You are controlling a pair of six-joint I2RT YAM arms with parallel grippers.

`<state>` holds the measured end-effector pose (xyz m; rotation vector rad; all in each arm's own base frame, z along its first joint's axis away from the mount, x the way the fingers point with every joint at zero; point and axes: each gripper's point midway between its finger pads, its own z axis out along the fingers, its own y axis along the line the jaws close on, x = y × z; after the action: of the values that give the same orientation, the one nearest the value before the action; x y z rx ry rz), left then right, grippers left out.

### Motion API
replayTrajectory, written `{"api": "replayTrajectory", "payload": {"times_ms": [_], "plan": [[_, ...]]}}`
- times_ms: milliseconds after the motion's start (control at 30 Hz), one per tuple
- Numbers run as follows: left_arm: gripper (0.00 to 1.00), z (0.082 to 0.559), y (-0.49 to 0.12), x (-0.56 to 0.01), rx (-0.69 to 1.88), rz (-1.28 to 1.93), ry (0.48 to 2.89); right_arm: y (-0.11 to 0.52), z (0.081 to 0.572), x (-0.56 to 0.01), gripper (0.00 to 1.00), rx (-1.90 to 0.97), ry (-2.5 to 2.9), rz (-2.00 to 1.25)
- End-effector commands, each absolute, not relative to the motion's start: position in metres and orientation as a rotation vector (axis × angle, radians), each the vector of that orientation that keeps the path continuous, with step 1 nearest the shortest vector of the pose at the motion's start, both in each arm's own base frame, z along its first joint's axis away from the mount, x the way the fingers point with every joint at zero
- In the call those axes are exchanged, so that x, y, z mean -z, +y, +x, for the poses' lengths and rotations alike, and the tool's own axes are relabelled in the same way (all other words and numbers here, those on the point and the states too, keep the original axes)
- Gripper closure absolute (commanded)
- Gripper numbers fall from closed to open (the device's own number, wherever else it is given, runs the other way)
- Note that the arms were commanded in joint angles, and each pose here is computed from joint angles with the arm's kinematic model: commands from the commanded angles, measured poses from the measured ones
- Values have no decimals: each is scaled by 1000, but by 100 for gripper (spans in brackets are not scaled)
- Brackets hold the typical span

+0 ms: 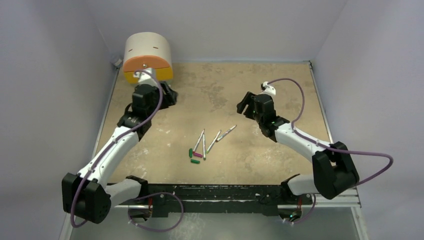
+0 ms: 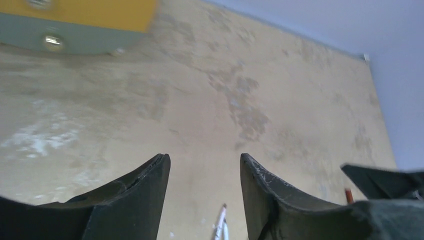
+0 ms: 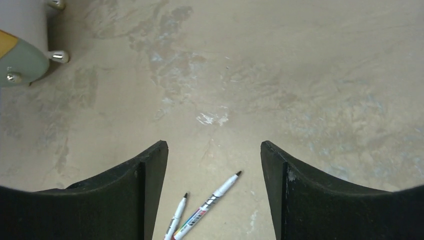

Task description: Insert the pens into the pen caps

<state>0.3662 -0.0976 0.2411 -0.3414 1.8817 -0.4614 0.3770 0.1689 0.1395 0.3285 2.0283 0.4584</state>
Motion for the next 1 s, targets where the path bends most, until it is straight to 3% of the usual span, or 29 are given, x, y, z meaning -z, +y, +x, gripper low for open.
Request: {"api": "replayTrajectory", "payload": {"times_ms": [0, 233, 367, 533, 767, 967], "plan": [[43, 366, -166, -256, 484, 22, 1896, 145, 377, -174, 30, -433, 1907, 493], [42, 365, -260, -202, 502, 345, 2046, 84, 384, -209, 37, -431, 1826, 525], [56, 372, -300, -173, 482, 418, 2124, 63, 385, -205, 38, -351, 1869, 541], [65, 376, -333, -152, 340, 499, 2220, 61, 381, -211, 42, -383, 1871, 477], [43, 367, -364, -123, 238, 695, 2229, 32, 374, -209, 43, -348, 1847, 520], [39, 355, -367, -90, 229, 808, 2267, 14, 372, -205, 45, -320, 1855, 538]]}}
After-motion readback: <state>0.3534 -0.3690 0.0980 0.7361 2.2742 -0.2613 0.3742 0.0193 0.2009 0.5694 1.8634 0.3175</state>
